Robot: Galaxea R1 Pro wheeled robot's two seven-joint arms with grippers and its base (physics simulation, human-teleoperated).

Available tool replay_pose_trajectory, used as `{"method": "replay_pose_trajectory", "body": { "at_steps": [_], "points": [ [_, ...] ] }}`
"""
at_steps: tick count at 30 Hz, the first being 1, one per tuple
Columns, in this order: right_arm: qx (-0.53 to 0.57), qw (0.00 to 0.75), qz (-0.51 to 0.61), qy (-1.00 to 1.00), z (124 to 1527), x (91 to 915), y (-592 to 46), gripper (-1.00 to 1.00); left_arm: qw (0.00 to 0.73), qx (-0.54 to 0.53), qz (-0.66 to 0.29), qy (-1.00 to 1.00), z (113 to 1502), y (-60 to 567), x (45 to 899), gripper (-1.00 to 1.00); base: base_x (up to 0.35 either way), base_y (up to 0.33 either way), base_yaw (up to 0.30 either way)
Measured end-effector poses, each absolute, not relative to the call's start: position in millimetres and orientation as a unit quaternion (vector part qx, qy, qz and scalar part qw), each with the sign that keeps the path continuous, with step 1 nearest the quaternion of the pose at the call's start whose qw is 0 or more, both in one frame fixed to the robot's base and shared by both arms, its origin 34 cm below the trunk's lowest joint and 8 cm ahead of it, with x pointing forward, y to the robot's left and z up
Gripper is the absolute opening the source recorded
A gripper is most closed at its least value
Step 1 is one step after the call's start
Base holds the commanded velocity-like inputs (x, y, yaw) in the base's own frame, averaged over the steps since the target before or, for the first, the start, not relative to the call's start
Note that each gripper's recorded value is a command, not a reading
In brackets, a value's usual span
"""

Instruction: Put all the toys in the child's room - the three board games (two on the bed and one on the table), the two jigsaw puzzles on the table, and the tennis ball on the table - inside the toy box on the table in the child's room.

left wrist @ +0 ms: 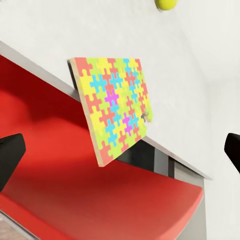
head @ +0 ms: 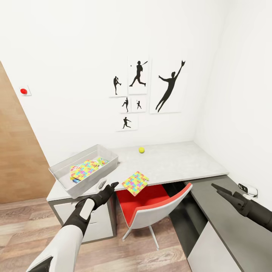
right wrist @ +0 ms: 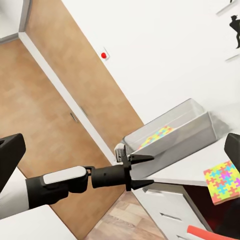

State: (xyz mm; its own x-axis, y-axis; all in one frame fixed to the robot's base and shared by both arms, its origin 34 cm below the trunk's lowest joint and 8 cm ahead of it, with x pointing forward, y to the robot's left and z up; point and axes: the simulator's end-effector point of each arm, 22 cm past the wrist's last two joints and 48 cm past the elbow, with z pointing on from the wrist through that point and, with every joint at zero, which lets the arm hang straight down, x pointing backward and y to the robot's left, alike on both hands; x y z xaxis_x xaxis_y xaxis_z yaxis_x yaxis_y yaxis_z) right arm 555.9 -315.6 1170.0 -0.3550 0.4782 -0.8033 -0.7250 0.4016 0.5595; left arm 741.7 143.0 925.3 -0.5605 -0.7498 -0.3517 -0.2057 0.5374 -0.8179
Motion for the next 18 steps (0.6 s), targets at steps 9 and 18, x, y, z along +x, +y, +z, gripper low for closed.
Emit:
{"method": "replay_pose_trajectory", "body": {
  "at_steps": [9, 18],
  "points": [
    [-0.099, 0.561, 0.539, 0.62, 1172.1, 555.1, -317.1, 1.0, 0.361, -0.299, -0.377, 0.799, 925.1, 145.9, 741.6, 1.0, 0.0, 0.0, 0.0],
    [-0.098, 0.563, 0.54, 0.618, 1173.9, 554.7, -318.3, 1.0, 0.362, -0.299, -0.376, 0.799, 924.9, 150.3, 741.9, 1.0, 0.0, 0.0, 0.0]
  ]
}}
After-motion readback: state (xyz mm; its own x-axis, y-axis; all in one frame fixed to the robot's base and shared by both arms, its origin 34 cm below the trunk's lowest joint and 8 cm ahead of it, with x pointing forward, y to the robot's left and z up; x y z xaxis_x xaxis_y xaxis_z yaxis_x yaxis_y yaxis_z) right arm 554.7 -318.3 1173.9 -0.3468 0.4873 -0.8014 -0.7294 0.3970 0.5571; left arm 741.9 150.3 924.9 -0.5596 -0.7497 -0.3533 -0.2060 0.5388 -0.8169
